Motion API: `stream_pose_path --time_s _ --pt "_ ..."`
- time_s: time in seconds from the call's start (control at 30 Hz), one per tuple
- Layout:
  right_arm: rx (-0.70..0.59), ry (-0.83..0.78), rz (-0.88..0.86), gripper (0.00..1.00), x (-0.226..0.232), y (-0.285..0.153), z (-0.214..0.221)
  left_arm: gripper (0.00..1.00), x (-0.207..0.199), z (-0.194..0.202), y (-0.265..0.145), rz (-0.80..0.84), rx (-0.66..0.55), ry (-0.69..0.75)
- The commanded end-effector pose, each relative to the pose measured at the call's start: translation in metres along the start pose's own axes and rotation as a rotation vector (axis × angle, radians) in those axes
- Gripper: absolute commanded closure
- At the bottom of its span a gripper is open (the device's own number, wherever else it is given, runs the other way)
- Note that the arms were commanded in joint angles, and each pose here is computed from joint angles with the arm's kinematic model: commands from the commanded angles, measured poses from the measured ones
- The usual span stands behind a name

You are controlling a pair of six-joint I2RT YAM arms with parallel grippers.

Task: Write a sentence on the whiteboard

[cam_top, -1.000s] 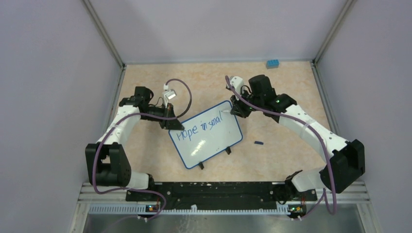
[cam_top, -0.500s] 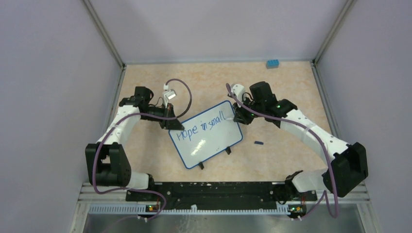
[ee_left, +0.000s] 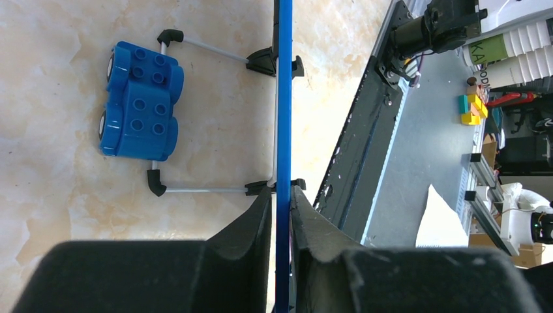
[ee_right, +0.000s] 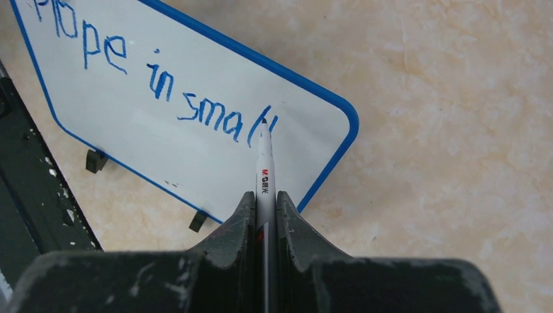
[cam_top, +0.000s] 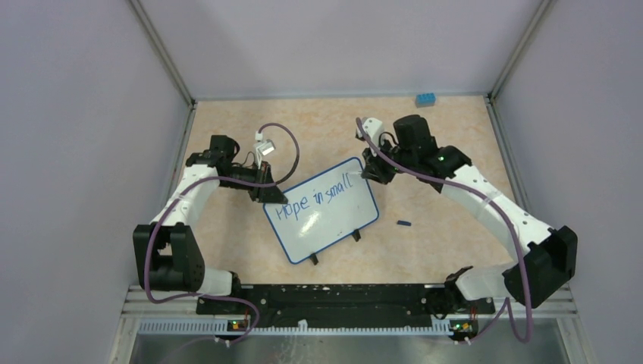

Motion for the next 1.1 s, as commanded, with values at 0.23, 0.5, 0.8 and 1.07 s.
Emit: stream_pose_path --time_s 0.23,0.5,0.8,1.07 --pt "-0.078 -0.096 -0.232 1.00 0.043 -0.002 -0.016 0.77 -0.009 -0.001 -0.002 0.020 -0.021 0.043" --pt "-0.121 -0.110 -0.383 1.00 0.078 0.018 -0.011 0.78 -0.009 0.000 -0.002 0.024 -0.018 0.038" --pt "-0.174 -0.134 -0.421 1.00 0.096 0.041 -0.012 0.83 -0.007 0.002 -0.001 0.008 -0.018 0.036" --pt "-0.188 -0.205 -0.410 1.00 0.122 0.064 -0.003 0.88 -0.004 0.002 0.000 0.009 -0.012 0.022"
Point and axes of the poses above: each gripper's point midway between its finger pads, its own y axis out along the fingers, its own x axis along the line the jaws close on, z = x × y, the point moved 10 cm from there along -y, back along the fingers, and after that the axes turned 2 degrees about -y, right-handed, at the moved point
